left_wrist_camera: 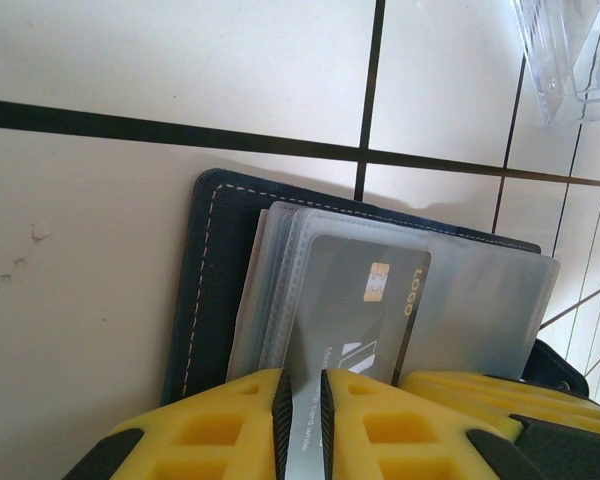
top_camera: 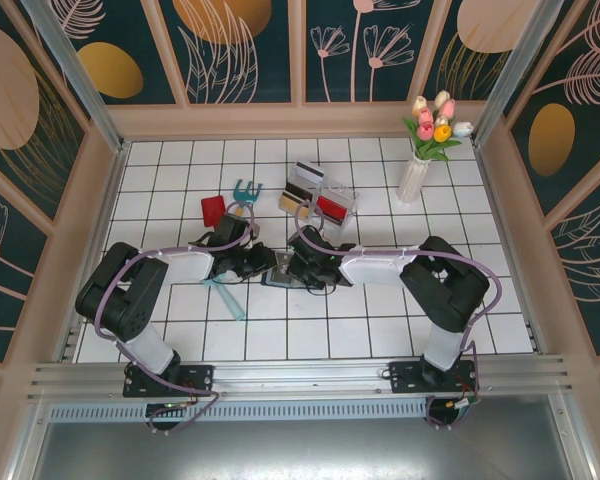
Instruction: Take the credit cards out of the card holder
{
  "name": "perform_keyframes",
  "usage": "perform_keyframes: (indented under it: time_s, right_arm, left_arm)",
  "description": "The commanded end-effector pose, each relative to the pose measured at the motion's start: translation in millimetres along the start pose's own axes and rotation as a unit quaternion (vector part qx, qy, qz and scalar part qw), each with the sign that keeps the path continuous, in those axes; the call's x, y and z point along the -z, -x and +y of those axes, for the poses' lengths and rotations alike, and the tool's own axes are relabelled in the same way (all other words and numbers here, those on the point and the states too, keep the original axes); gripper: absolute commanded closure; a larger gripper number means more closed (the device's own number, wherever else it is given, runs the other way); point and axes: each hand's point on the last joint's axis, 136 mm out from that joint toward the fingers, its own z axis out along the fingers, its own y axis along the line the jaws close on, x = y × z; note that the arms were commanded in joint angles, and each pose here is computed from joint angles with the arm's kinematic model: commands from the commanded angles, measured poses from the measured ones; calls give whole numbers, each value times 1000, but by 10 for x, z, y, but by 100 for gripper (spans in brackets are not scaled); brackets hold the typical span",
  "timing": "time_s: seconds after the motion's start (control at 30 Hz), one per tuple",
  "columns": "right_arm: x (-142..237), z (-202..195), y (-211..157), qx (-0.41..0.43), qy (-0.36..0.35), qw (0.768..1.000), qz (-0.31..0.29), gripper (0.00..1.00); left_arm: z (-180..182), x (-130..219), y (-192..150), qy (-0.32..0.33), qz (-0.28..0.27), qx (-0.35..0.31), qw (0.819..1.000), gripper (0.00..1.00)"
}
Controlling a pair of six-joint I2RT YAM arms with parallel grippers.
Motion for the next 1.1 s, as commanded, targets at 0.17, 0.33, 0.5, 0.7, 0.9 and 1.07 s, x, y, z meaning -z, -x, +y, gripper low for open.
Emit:
perform_keyframes:
  time_s: [0.17, 0.33, 0.5, 0.7, 0.9, 1.07]
  right_arm:
    - [-84, 73, -68, 11, 43, 999, 26, 84]
    - [-85, 87, -76, 9, 55, 998, 28, 83]
    - [-7, 90, -32, 8, 68, 998, 12, 83]
    - [72, 67, 13, 4, 85, 996, -1, 84]
    - [92, 121, 1, 10, 116, 993, -2, 79]
    - [102, 117, -10, 8, 135, 991, -3, 79]
  left_arm:
    - [244, -42, -155, 37, 17, 4, 999, 79]
    - [290, -59, -185, 42, 22, 5, 999, 80]
    - [337, -69, -205, 48, 23, 7, 999, 80]
    - [374, -67, -197, 57, 20, 9, 998, 79]
    - [385, -64, -195, 60, 18, 9, 998, 79]
    - [385, -62, -195, 61, 18, 9, 998, 79]
